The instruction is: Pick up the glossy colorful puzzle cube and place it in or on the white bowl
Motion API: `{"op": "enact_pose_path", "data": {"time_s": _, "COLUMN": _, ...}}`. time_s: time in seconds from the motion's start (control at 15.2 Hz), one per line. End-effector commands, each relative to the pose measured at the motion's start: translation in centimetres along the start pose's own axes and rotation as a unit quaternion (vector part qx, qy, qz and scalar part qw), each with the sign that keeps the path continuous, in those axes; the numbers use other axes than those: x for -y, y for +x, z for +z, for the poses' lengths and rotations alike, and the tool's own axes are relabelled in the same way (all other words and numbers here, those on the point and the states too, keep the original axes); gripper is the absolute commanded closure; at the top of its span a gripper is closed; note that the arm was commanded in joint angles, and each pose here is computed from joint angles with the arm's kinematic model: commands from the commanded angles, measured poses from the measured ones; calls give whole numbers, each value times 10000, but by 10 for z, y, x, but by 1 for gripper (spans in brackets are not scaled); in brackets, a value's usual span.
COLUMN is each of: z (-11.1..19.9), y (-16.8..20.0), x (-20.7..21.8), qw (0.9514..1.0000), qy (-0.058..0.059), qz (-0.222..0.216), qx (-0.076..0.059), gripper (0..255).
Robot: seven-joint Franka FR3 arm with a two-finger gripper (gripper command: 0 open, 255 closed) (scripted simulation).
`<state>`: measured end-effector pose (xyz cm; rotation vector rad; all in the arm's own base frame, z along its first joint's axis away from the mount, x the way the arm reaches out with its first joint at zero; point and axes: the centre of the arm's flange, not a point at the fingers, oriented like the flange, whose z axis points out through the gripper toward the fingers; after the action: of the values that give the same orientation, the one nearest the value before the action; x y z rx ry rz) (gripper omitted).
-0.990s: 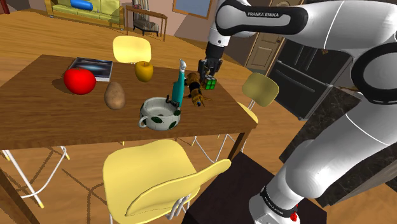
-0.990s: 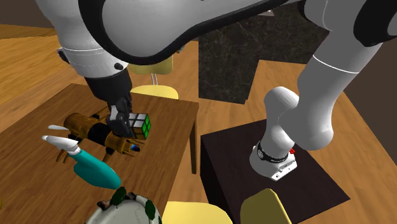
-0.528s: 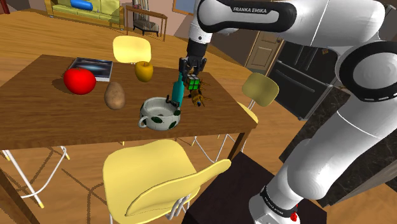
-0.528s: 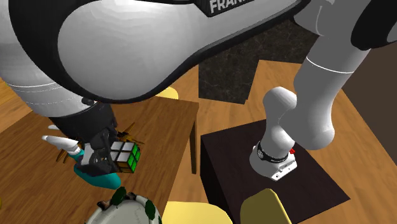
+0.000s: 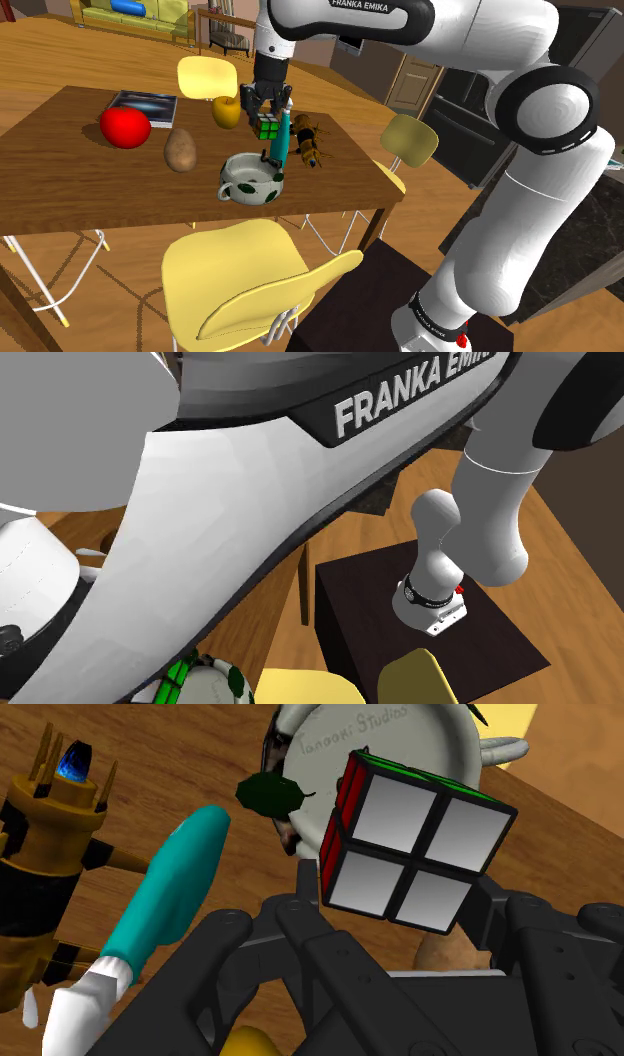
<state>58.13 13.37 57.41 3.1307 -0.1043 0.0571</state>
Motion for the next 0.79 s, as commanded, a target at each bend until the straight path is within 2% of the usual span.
{"op": "enact_pose_path", "data": {"time_s": 0.0, "z": 0, "y": 5, "x": 22, "qw": 10000, "qy": 3, "qz": 7, "qx": -3, "gripper": 255}}
{"op": "enact_pose_path", "data": {"time_s": 0.73, "z": 58, "y": 2, "x": 23, "qw": 10000, "qy": 3, "qz": 7, "qx": -3, "gripper": 255}}
